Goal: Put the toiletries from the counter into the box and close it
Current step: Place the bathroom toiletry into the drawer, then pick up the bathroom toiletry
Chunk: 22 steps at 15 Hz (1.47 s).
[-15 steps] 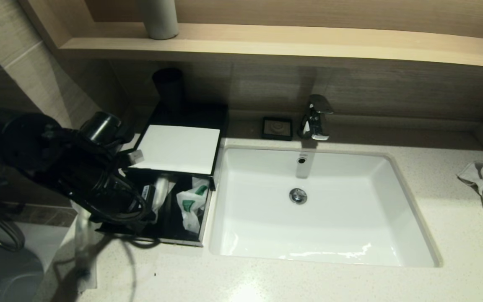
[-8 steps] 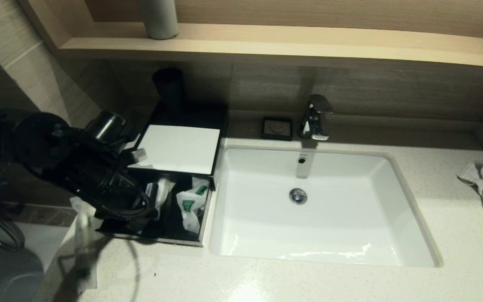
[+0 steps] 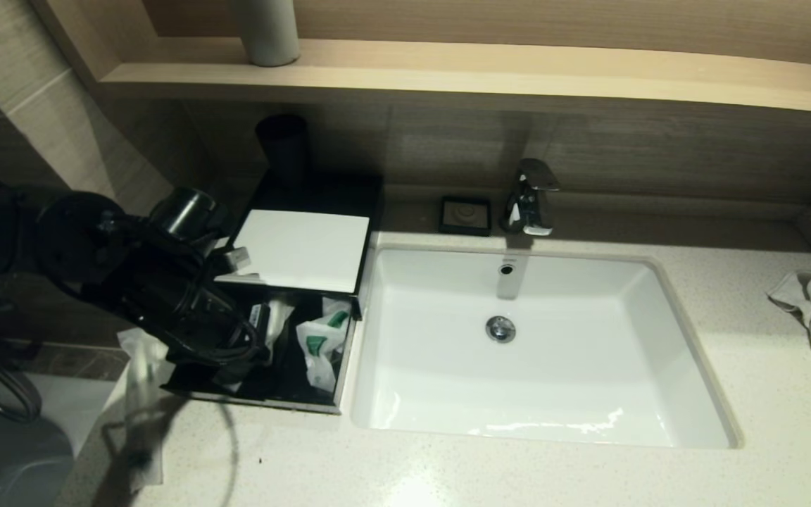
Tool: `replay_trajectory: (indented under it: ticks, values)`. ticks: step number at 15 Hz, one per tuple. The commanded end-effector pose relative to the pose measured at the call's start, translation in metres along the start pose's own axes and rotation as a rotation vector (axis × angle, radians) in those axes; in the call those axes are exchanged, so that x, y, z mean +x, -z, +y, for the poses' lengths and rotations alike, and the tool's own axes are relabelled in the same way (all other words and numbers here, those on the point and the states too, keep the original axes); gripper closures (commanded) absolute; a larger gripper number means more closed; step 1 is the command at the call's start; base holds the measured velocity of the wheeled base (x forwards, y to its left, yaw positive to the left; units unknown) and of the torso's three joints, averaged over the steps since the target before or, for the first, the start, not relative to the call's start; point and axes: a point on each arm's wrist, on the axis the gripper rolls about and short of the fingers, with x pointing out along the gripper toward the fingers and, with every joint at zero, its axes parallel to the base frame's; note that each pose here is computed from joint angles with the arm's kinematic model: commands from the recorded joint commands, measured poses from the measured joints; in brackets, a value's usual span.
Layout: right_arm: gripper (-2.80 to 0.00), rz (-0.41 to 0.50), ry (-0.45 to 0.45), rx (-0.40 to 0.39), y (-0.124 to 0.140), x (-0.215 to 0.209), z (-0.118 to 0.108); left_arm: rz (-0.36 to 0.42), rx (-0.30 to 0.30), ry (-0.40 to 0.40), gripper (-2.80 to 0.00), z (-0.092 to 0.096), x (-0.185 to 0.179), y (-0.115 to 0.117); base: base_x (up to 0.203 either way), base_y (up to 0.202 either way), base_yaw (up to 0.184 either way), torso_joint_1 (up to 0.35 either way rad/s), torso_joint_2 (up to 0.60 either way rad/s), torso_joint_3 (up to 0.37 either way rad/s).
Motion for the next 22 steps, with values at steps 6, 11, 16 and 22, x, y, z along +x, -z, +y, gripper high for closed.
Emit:
replay_trajectory:
  ticks: [6, 11, 16, 22]
  values:
    - [0.0, 0.0, 0.0, 0.0, 0.0, 0.0, 0.0, -0.042, -0.004, -0.029, -2.8, 0.0, -0.006, -0.002, 0.0, 0.0, 0.0, 0.0, 0.0, 0.0]
    - [0.0, 0.0, 0.0, 0.0, 0.0, 0.0, 0.0, -0.14, 0.005, 0.004, -2.8, -0.006, -0.041, -0.001, 0.0, 0.0, 0.0, 0.0, 0.0, 0.0]
    - [0.0, 0.0, 0.0, 0.0, 0.0, 0.0, 0.0, -0.234, -0.014, 0.036, 0.0, -0.01, -0.081, 0.012, 0.0, 0.0, 0.0, 0.0, 0.0, 0.0]
    - [0.0, 0.0, 0.0, 0.001, 0.0, 0.0, 0.0, -0.245, -0.14, -0.132, 0.0, 0.007, -0.106, 0.037, 0.0, 0.0, 0.0, 0.0, 0.0, 0.0]
